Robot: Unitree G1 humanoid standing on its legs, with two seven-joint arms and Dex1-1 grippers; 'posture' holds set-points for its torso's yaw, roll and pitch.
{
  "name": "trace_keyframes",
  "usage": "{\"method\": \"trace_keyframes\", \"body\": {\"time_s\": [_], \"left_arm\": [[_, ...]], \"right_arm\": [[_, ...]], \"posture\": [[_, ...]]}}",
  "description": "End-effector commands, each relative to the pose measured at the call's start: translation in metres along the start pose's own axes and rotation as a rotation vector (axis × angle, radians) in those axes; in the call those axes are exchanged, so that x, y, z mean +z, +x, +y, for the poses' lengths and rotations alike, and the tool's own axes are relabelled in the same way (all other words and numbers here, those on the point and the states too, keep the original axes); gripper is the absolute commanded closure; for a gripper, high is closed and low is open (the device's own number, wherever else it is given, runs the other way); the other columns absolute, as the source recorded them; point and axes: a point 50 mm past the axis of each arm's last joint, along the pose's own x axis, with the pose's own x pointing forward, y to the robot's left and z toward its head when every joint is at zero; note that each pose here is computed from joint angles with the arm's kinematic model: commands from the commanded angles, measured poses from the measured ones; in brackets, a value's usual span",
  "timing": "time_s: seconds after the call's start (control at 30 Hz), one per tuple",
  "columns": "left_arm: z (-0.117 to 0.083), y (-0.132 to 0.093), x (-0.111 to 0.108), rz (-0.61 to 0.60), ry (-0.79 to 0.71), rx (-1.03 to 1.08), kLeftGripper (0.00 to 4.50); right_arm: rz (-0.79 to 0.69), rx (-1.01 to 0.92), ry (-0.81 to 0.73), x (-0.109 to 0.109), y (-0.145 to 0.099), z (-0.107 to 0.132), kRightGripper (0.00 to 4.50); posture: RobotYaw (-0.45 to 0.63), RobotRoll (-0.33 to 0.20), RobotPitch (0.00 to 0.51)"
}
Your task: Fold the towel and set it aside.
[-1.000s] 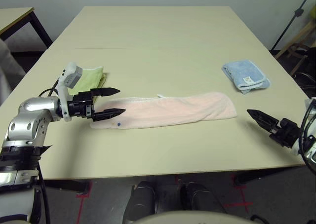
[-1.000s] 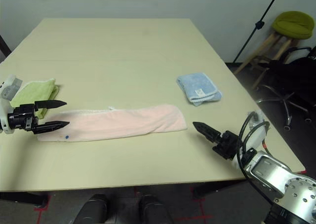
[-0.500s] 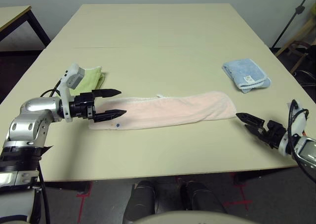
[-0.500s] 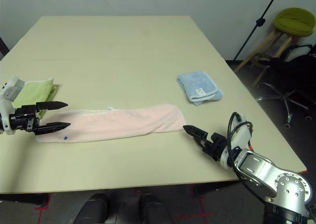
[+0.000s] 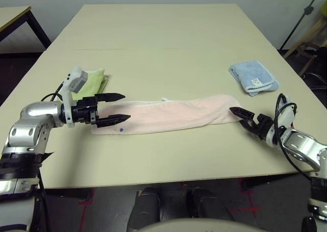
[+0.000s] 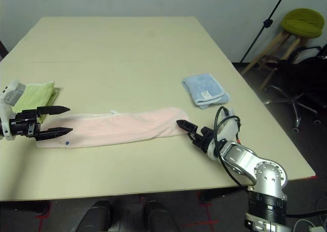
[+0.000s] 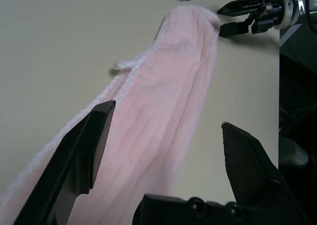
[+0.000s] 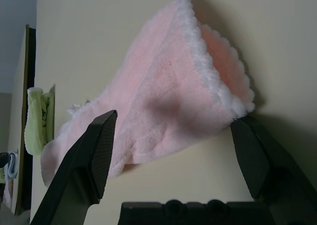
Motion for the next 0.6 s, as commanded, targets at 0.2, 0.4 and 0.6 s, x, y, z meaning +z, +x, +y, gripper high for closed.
{"method": "trace_keyframes", "body": {"time_s": [0.2,0.4,0.6], "left_arm": [[-0.001,0.001,0.002,0.000,-0.002,0.006,0.00],[-0.001,0.002,0.002,-0.004,-0.006,0.005,0.00],[0.001,0.004,0.004,-0.004,-0.005,0.002,0.00]], "right_arm": [[-0.019,-0.060,0.064,-0.013,0.010,-0.015,2.85],[-0.131,-0.054,0.024,-0.013,0.010,-0.017,4.47],[-0.282,-0.071,-0.033,-0.007,-0.007,-0.022,4.47]], "posture": [[0.14,0.000,0.118],[0.12,0.000,0.119],[0.11,0.000,0.122]]}}
